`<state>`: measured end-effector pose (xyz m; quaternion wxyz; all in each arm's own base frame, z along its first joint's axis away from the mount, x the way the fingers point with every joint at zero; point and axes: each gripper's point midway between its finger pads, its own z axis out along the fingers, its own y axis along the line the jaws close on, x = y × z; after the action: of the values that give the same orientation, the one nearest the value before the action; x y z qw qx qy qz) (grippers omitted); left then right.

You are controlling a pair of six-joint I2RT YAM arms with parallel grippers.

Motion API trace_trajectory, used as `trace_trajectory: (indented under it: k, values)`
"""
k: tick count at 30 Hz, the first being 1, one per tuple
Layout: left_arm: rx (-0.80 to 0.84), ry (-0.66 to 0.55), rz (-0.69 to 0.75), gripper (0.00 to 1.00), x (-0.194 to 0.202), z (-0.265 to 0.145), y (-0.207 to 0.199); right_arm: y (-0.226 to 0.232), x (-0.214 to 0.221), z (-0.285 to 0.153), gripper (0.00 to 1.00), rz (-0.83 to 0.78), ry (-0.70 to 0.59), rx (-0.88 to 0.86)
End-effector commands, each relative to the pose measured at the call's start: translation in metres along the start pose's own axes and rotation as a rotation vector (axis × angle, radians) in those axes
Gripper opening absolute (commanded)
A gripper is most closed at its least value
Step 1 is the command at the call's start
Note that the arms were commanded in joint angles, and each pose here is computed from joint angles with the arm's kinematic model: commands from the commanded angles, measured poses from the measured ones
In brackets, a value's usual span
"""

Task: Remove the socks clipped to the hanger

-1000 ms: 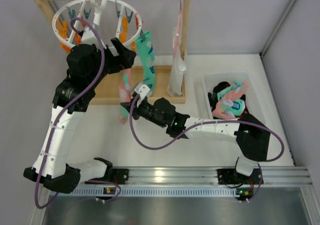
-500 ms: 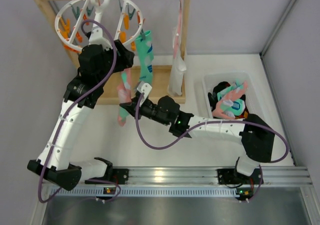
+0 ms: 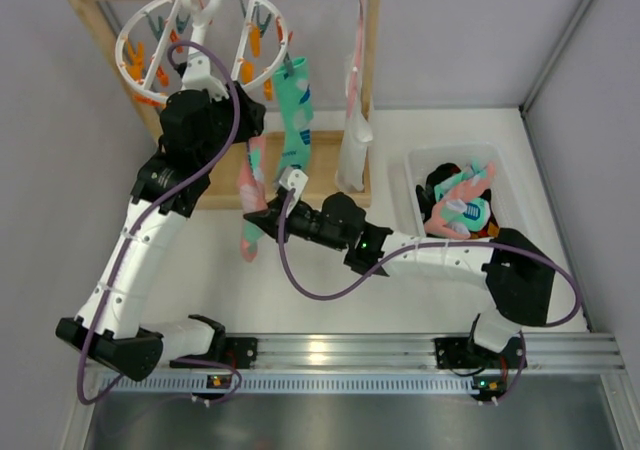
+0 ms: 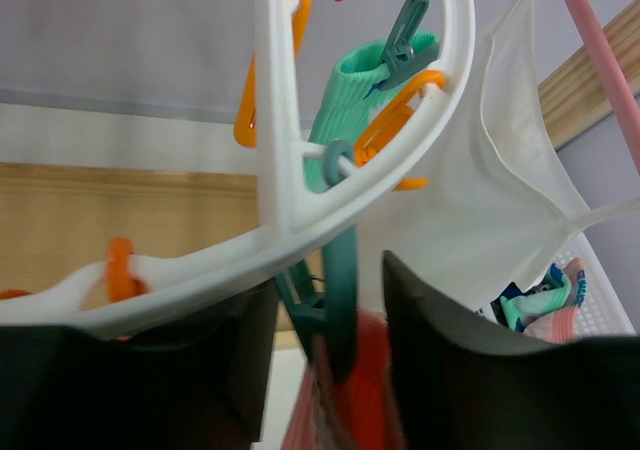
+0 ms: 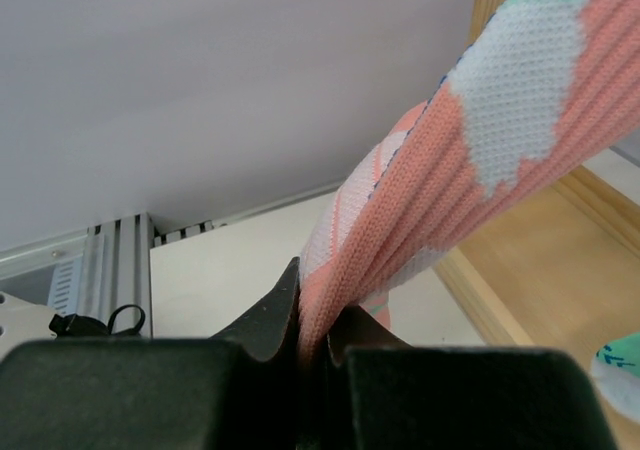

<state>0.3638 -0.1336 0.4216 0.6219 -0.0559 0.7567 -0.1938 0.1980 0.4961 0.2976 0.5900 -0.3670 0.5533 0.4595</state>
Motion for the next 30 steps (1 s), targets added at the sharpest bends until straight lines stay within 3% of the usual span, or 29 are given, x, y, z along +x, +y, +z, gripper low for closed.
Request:
trace_trajectory:
  k: [1,3,8,21,22,24,25,30]
  values:
    - [0.069,-0.151,0.023,0.43,-0.038,0.008,-0.018,0.012,-0.04,-0.009,0.0,0.005,-0.106,-0.074]
    - [0.066,-0.147,0.022,0.36,-0.036,0.012,-0.017,0.011,-0.04,-0.01,0.0,0.006,-0.104,-0.076]
    - [0.061,-0.139,0.016,0.02,-0.034,0.016,-0.016,0.011,-0.035,-0.013,0.0,0.006,-0.093,-0.081]
    - [0.056,-0.151,-0.006,0.0,-0.037,0.009,-0.015,0.005,-0.016,-0.051,0.0,-0.013,-0.035,-0.042]
    - [0.058,-0.15,-0.017,0.04,-0.036,0.007,-0.015,0.005,-0.028,-0.059,0.0,-0.013,-0.054,-0.032]
    - [0.049,-0.149,-0.034,0.22,-0.032,0.002,-0.011,0.002,-0.029,-0.069,0.0,-0.015,-0.024,-0.003]
    - [0.049,-0.146,-0.05,0.5,-0.03,0.0,-0.011,-0.007,-0.039,-0.079,0.0,-0.021,-0.034,0.053]
    - [0.081,-0.157,-0.081,0.78,-0.03,-0.021,-0.013,-0.052,-0.039,-0.138,0.0,0.007,0.07,0.341]
